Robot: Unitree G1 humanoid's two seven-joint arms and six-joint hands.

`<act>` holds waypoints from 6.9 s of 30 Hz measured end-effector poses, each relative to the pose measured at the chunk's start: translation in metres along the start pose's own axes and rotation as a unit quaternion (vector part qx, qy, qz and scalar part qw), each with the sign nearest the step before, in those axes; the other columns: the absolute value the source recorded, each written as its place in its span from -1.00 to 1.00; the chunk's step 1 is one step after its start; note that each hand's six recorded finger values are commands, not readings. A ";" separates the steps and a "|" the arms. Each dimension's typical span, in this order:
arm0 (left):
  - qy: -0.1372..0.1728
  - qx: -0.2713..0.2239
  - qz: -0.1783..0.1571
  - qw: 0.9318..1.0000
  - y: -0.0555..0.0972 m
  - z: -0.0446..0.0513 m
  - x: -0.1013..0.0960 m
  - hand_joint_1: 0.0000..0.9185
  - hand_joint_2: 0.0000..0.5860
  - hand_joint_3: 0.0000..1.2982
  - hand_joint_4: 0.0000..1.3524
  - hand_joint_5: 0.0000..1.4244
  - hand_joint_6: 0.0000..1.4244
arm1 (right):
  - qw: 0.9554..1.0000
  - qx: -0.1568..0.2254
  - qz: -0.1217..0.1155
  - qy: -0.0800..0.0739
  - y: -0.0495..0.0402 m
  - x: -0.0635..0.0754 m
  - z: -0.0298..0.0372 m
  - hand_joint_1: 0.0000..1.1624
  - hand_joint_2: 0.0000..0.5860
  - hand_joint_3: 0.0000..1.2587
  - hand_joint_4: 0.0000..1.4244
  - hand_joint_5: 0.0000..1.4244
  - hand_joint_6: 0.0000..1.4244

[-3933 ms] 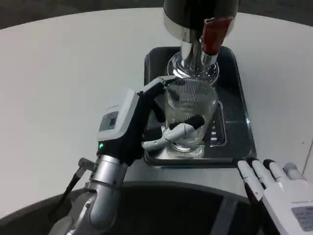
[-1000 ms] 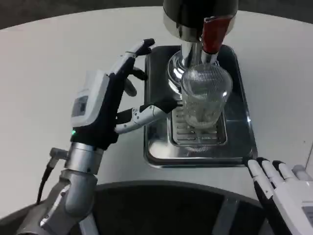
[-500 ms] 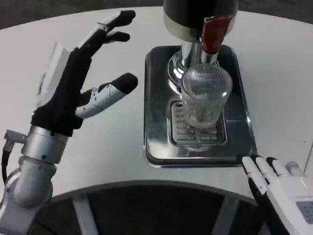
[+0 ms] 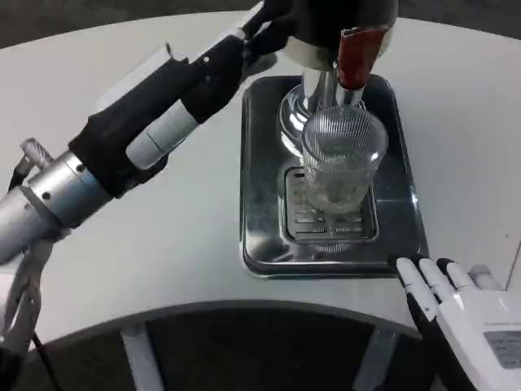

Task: Grasp the cup under the faucet to collect the drink, then remove the cup.

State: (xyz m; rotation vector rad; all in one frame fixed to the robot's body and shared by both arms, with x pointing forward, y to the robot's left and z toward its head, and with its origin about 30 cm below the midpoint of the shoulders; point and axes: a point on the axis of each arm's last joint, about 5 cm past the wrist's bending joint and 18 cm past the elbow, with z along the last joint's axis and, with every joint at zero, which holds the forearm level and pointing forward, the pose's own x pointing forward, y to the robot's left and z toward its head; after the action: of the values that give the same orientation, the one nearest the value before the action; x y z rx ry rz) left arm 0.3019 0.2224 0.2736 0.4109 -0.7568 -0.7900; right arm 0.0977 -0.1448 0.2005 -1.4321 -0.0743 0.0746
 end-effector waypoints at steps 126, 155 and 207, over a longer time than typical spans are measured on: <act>-0.038 0.117 -0.211 0.970 0.022 0.0130 0.108 -1.00 -0.73 -0.93 -1.00 -0.90 -1.00 | 0.981 0.172 -0.085 0.008 -0.0054 0.033 -0.0474 0.07 -0.14 -1.00 -1.00 -1.00 -1.00; -0.043 0.158 -0.213 0.963 0.022 0.0153 0.104 -1.00 -0.71 -0.91 -1.00 -0.90 -1.00 | 0.953 0.276 -0.123 -0.014 -0.0013 0.089 -0.0465 0.02 -0.18 -1.00 -1.00 -1.00 -1.00; -0.043 0.181 -0.202 0.962 0.025 0.0161 0.095 -1.00 -0.71 -0.88 -1.00 -0.88 -1.00 | 0.936 0.326 -0.105 -0.076 -0.0132 0.143 -0.0219 -0.24 -0.39 -1.00 -1.00 -1.00 -1.00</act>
State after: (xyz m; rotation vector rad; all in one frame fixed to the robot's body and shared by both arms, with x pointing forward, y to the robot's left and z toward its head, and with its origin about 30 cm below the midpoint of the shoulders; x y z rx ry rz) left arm 0.3464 0.1650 0.3419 0.8845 -0.9154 -1.0585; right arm 0.2418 -0.1545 0.2115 -0.7444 -0.3011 0.0278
